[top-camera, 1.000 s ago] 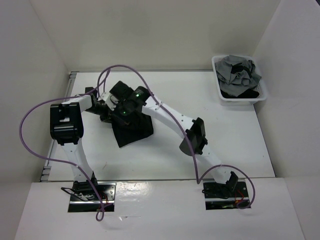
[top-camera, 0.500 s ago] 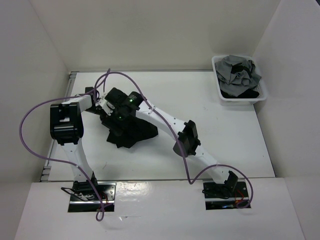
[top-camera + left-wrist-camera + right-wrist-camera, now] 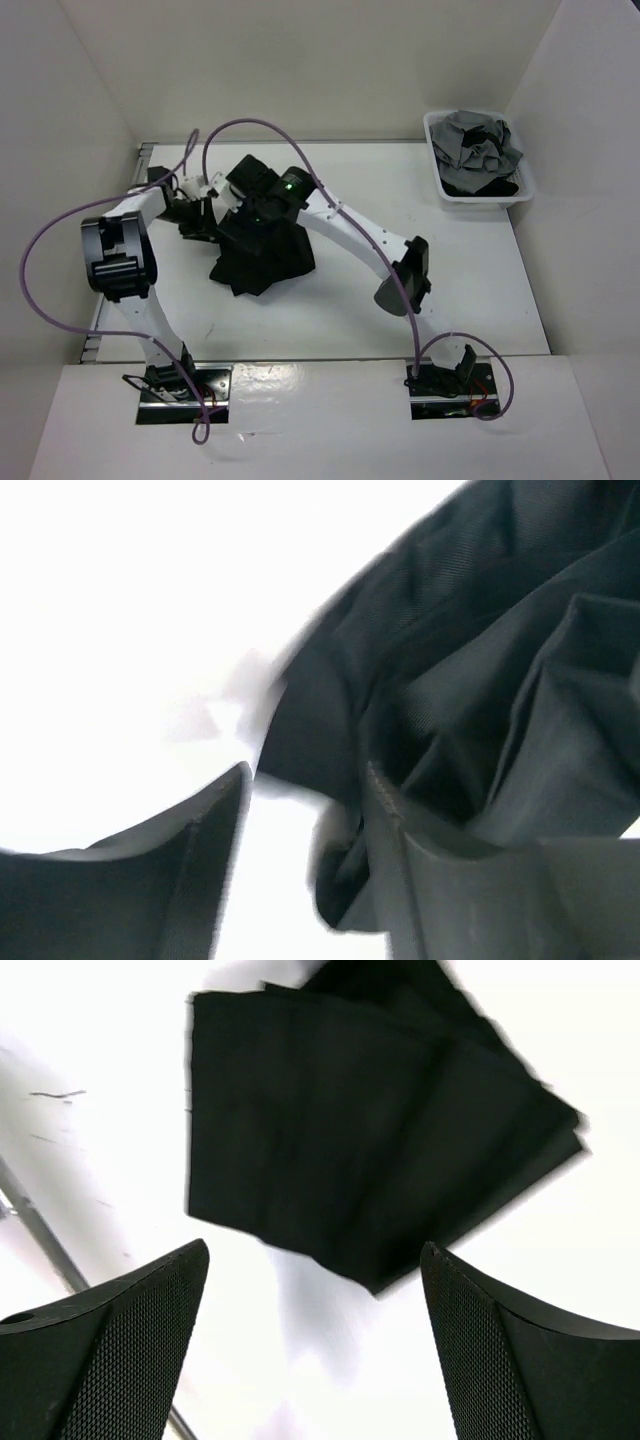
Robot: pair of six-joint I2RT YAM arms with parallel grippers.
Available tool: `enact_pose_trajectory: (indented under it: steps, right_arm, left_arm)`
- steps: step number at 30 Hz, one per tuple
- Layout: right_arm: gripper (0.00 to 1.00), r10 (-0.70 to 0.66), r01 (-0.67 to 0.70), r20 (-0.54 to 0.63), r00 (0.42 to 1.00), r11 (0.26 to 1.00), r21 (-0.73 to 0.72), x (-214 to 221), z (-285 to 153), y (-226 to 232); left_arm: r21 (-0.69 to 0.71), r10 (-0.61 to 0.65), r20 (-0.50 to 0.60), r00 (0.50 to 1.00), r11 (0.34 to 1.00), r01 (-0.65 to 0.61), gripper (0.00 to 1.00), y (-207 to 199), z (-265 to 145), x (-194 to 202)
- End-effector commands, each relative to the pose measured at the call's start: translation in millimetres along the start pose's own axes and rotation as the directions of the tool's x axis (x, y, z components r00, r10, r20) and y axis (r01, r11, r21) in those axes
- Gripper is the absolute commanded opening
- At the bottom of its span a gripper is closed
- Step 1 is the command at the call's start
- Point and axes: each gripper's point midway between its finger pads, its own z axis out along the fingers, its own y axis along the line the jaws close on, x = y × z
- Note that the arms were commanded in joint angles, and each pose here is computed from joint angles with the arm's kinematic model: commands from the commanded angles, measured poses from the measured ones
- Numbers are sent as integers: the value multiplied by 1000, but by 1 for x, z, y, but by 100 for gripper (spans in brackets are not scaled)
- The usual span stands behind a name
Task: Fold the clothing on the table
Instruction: Fold the skirt
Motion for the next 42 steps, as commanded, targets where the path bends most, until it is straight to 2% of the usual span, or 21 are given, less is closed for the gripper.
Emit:
enact_pose_trajectory:
  steps: [1,2,3,5,6,7,10,11,13,14,15,17,19,23,30,35,38,39,40,42]
  right_arm:
    - [91,46,-55,60,997,988,141,-1,-32,-58]
    - [91,57,-69,80,995,985,155,-2,-40,-67]
    - [92,72,-79,52,996,984,159,10,-35,-73]
    - [92,100,-110,63,993,977,184,18,-39,-91]
    - [92,113,-114,18,993,975,191,36,-28,-94]
    - [92,132,-134,25,991,971,200,40,-31,-99]
    - [92,145,-141,-9,989,970,200,62,-16,-100]
    - [92,147,-140,-21,989,968,208,70,-11,-100]
    - [92,158,-147,-36,987,966,211,79,-7,-103]
    - [92,157,-147,-33,987,966,212,81,-6,-103]
    - [92,166,-156,-31,986,965,209,82,-7,-106]
    - [92,167,-156,-42,985,968,198,86,-4,-104]
    - [92,174,-165,-31,984,967,196,85,-4,-108]
    - [92,174,-166,-29,984,969,185,84,-4,-106]
    - [92,174,-166,-29,984,969,185,84,-4,-106]
    - [92,174,-166,-29,984,969,185,82,-4,-107]
    - [92,175,-166,-38,984,969,184,84,0,-106]
    - [92,174,-166,-29,984,969,185,81,-2,-107]
    - [92,175,-166,-38,984,969,184,83,2,-107]
    - [92,177,-165,-47,983,969,183,86,6,-107]
  left_arm:
    - [-131,65,202,977,991,-39,67,12,-83,-43]
    - [-142,75,219,973,989,-44,80,12,-94,-44]
    - [-171,100,261,960,984,-56,84,7,-112,-49]
    - [-208,133,278,952,975,-75,92,3,-127,-50]
    - [-208,160,287,945,973,-102,99,-6,-137,-48]
    - [-167,167,283,944,978,-123,100,-15,-136,-43]
    - [-15,176,210,962,984,-177,100,-43,-122,-21]
    - [52,132,137,982,989,-140,100,-45,-112,-4]
    - [194,155,92,984,966,-170,98,-63,-102,11]
    - [253,123,23,992,959,-125,98,-65,-95,26]
    - [285,158,5,987,946,-153,97,-65,-91,35]
    - [331,143,-63,988,937,-114,95,-64,-83,52]
    - [337,150,-91,984,935,-111,95,-60,-77,63]
    - [260,172,-132,976,956,-133,95,-46,-56,69]
    - [212,195,-240,951,967,-145,93,-43,-27,89]
    - [191,187,-258,948,972,-139,90,-36,-17,90]
    - [191,183,-287,940,973,-131,78,-33,-9,96]
    - [193,178,-295,939,973,-123,70,-32,-7,98]
    - [191,183,-286,941,973,-132,47,-32,-8,94]
    - [197,192,-265,945,970,-142,23,-34,-9,86]
